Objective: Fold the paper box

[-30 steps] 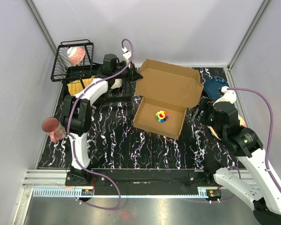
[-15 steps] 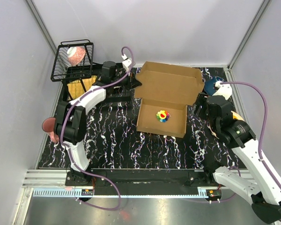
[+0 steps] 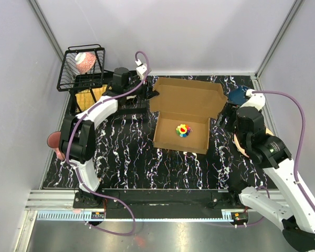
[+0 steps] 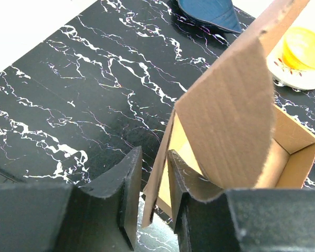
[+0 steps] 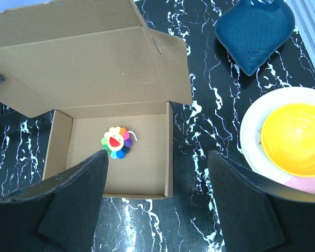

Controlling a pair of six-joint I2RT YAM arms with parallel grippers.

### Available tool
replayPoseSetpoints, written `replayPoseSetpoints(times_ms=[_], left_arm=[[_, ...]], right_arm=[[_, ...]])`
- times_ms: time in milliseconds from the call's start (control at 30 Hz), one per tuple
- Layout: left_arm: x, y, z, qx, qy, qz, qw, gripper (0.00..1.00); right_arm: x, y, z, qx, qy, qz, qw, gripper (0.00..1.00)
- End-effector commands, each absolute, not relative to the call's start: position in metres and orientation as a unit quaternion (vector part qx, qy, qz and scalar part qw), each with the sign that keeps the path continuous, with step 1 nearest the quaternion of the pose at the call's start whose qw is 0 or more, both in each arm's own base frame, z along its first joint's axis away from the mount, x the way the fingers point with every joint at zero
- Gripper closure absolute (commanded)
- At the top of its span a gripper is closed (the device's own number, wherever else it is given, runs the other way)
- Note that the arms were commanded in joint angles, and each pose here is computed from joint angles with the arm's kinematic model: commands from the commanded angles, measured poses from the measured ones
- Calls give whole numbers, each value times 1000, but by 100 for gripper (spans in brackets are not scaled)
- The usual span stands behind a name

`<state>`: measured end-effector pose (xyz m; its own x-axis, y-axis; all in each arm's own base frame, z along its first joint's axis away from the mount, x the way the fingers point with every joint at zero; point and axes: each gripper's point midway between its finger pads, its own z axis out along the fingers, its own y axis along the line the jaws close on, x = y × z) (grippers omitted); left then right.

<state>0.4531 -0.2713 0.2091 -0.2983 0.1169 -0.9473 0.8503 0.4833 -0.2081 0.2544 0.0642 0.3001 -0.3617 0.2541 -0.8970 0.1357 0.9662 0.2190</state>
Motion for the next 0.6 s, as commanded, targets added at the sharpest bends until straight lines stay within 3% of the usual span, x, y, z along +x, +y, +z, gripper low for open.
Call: replayPoseSetpoints(times_ms=[0, 233, 567], left_arm=[[457, -272, 234, 346, 691, -371, 515, 72], [460, -270, 227, 340, 703, -365, 508, 89], [468, -271, 234, 333, 711, -362, 502, 100]], right_arm=[[257, 55, 326, 124, 805, 39, 579, 17], [282, 38, 316, 67, 820, -64, 564, 14], [339, 56, 282, 17, 823, -51, 565, 12]])
